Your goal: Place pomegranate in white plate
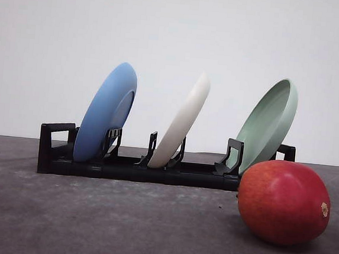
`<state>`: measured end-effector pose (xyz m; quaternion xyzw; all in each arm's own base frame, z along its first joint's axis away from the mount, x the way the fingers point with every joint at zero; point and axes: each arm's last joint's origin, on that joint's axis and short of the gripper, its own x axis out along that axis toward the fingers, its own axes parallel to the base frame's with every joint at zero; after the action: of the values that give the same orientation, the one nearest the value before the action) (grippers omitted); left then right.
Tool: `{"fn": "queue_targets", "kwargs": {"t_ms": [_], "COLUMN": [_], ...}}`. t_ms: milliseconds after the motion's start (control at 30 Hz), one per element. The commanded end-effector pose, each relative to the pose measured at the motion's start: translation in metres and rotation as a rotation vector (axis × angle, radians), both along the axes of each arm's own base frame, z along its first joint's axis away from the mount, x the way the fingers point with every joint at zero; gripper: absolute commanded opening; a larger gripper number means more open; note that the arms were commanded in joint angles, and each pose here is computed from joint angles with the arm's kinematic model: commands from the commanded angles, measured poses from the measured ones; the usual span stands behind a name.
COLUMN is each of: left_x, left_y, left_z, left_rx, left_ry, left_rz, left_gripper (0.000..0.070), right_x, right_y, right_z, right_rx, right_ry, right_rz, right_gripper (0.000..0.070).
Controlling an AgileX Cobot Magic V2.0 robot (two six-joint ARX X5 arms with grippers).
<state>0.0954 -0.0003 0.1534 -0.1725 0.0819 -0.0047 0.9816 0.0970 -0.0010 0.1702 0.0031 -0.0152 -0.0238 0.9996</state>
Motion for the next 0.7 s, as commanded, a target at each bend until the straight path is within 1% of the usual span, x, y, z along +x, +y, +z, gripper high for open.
{"fn": "queue_targets", "kwargs": {"t_ms": [0,67,167,267,333,400,467,567,667], "left_x": [0.001,0.001,0.0,-0.003,-0.006,-0.01,-0.015,-0.025,-0.034], "left_y": [0.0,0.0,0.0,0.0,0.0,0.0,0.0,0.0,0.0], "left_z": [0.001,0.008,0.025,0.041,0.052,0.063,0.076,0.097,0.116], "left_rx": [-0.1,-0.12,-0.113,-0.088,-0.051,-0.022,-0.007,-0.001,0.018], "left_ry": [-0.028,-0.091,-0.214,-0.343,-0.391,-0.395,-0.363,-0.27,-0.167], "left_rz": [0.017,0.015,0.007,0.0,0.0,0.001,0.003,0.003,0.002], "left_gripper": [0.0024,0.0024,0.0023,0.0013,0.0011,0.0011,0.0011,0.0011,0.0011], "right_x": [0.0,0.0,-0.002,-0.005,-0.009,-0.013,-0.019,-0.03,-0.04], "right_y": [0.0,0.0,0.0,0.0,0.0,0.001,0.001,0.001,0.001], "right_z": [0.001,0.005,0.015,0.028,0.04,0.053,0.066,0.083,0.099], "right_rx": [0.099,0.18,0.282,0.313,0.328,0.351,0.372,0.376,0.375], "right_ry": [-0.026,-0.066,-0.158,-0.215,-0.23,-0.239,-0.232,-0.173,-0.074], "right_rz": [0.004,0.01,0.029,0.042,0.058,0.079,0.083,0.072,0.058], "right_gripper": [0.0017,0.0006,0.0006,0.0006,0.0006,0.0006,0.0006,0.0006,0.0006]}}
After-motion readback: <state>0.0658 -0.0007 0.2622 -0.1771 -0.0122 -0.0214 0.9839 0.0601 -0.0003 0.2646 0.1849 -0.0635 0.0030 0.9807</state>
